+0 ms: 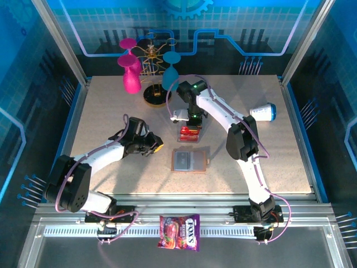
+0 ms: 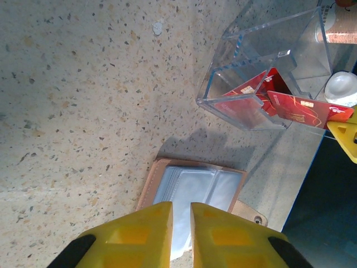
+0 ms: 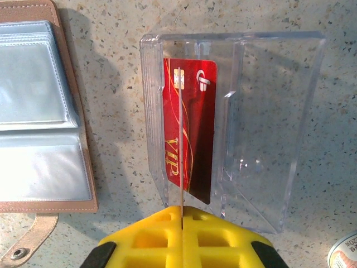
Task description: Take the credit cards out of the card holder
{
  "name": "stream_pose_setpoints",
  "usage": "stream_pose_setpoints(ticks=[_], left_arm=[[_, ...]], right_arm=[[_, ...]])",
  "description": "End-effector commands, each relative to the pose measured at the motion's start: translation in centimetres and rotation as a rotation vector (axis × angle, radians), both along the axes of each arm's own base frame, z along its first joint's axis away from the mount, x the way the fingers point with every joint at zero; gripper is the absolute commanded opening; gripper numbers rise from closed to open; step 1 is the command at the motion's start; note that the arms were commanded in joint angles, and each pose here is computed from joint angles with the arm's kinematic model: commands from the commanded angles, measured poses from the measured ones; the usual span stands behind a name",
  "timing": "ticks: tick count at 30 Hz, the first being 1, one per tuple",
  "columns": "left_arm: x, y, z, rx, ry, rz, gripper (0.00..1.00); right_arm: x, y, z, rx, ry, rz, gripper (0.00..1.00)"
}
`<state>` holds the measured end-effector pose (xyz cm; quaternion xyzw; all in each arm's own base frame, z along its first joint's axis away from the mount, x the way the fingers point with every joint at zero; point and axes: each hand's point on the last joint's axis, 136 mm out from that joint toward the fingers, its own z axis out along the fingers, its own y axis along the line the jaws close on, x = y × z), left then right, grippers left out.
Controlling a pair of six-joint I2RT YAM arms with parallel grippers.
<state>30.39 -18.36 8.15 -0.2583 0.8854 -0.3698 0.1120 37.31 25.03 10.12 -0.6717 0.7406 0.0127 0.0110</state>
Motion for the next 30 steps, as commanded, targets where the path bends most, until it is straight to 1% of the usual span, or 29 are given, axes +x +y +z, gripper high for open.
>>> stream_pose_setpoints(ticks=[1,5,8,12,18,23,30], left_arm=[[-0.1,0.5,0.4,-0.001,-0.006,0.002,0.17],[-0.1,0.7,0.7,0.000,-0.012,0.010,0.17],[0.0,0.5,0.9,-0.004,-0.014,0.000,0.20],[0.1,0.3,1.0,-0.009,-0.012,-0.009,0.21],[0.0,-0.2,1.1,-0.021,-0.010,-0.034,0.21],[0.0,-1.3,0.8,-0.030,0.001,-0.073,0.21],[-0.1,-3.2,-0.1,-0.041,0.016,-0.117,0.20]], right_arm=[[0.3,-0.6,-0.8,-0.020,0.014,-0.005,0.09],[1.3,-0.4,0.3,0.000,-0.045,-0.027,0.13],[1.6,-0.4,1.0,0.009,-0.076,-0.040,0.15],[1.4,-0.6,1.4,0.015,-0.090,-0.041,0.16],[1.4,-0.7,2.6,0.045,-0.124,-0.090,0.17],[0.8,-0.9,3.2,0.080,-0.153,-0.174,0.18],[-1.0,-0.2,3.8,0.209,-0.155,-0.346,0.20]])
